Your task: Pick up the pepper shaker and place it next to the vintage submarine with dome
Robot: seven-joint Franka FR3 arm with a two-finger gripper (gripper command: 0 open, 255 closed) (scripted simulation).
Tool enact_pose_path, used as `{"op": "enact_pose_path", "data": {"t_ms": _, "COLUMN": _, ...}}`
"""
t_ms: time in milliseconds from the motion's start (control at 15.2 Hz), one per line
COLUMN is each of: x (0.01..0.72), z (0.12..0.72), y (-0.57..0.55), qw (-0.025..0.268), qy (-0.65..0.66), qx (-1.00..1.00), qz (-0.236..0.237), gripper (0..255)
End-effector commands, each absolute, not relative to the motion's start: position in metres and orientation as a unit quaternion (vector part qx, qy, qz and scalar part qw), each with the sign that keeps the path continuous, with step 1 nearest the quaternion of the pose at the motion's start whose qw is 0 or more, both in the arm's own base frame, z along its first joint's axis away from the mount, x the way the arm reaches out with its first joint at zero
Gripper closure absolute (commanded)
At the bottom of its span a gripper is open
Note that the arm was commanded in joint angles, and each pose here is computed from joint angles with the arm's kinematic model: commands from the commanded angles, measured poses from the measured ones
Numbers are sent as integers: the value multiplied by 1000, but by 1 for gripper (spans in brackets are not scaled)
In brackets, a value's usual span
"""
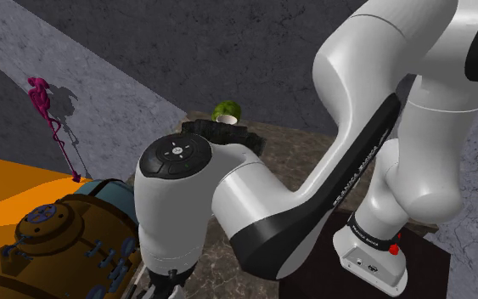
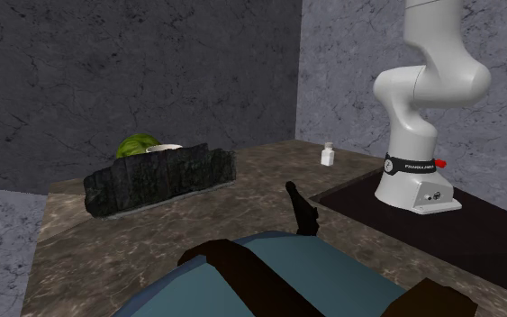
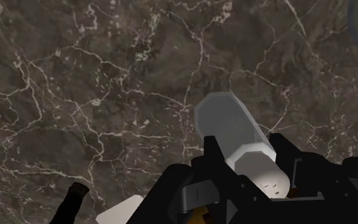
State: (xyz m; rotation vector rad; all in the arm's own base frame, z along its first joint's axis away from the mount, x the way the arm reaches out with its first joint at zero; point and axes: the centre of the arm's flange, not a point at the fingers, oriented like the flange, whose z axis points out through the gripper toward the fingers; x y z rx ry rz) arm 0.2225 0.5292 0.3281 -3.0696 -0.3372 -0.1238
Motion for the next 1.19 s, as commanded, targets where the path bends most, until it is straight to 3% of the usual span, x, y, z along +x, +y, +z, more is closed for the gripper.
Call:
{"op": "enact_pose_path", "data": {"t_ms": 0, "x": 222, "z": 317, "y": 529, "qw": 26, "qy": -109, "qx": -993, "qz": -40, "gripper": 255}}
{"op": "enact_pose_path", "data": {"t_ms": 594, "x": 222, "z": 267, "y": 529, "qw": 26, "qy": -109, "qx": -993, "qz": -40, "gripper": 255}}
{"op": "enact_pose_path", "data": {"t_ms": 1122, "x": 222, "z": 267, "y": 529, "qw": 26, "qy": -109, "qx": -993, "qz": -40, "gripper": 255}}
